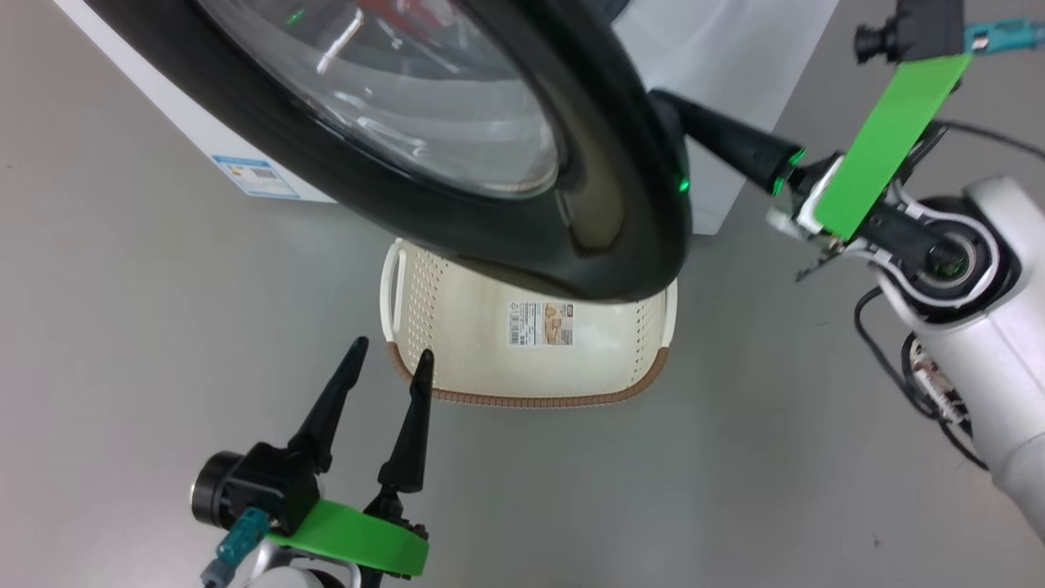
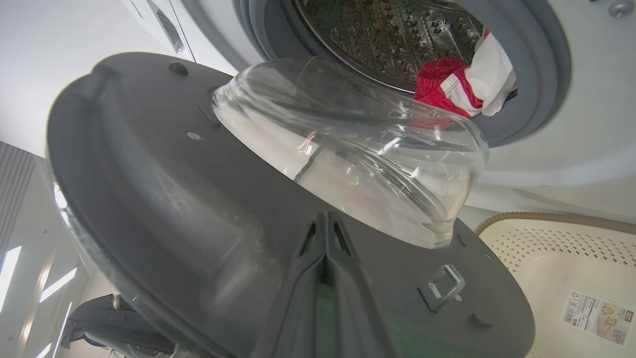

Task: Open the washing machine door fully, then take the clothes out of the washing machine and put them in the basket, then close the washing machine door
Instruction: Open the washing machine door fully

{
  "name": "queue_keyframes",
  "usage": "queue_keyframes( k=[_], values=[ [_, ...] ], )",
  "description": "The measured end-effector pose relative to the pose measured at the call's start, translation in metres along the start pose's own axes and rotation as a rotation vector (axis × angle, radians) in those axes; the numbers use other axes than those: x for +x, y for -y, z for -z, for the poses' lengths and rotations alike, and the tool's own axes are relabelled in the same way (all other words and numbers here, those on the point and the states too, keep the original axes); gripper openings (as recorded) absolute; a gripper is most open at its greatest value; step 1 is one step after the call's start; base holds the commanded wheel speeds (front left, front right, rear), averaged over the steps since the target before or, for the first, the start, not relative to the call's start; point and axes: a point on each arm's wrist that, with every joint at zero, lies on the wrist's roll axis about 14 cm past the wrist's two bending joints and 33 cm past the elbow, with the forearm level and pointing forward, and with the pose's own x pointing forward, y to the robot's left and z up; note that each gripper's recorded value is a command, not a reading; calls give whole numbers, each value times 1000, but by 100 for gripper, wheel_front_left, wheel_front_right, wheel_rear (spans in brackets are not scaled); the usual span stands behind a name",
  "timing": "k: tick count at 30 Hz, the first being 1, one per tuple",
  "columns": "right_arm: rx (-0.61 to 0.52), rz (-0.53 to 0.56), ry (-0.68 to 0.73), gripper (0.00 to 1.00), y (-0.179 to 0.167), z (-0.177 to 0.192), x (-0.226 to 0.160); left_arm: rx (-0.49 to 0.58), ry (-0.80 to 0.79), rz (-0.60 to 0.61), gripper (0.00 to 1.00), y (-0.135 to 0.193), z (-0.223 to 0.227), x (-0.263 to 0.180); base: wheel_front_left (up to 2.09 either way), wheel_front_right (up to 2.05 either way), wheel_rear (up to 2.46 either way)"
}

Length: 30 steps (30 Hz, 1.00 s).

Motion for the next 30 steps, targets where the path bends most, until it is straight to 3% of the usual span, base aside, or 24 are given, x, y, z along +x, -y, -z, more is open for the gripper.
queue_keyframes(
  k=[14,24,25,26,29,30],
  values=[
    [20,-65,-136,0,-29,62,-3,2,34,-22,100,-4,-13,-16,0,0,0],
    [15,-54,-115,0,-28,61,-1,4,44,-29,100,-6,-17,-17,0,0,0],
    [13,-45,-103,4,-25,60,-2,4,45,-29,100,-6,-18,-17,0,0,0],
    [8,-32,-88,21,-22,58,-3,4,46,-29,100,-6,-18,-17,0,0,0],
    [5,-4,-48,43,-15,52,-7,3,51,-27,100,-6,-20,-17,0,0,0],
    [5,6,-27,55,-12,48,-9,3,53,-27,100,-6,-21,-17,0,0,0]
  ],
)
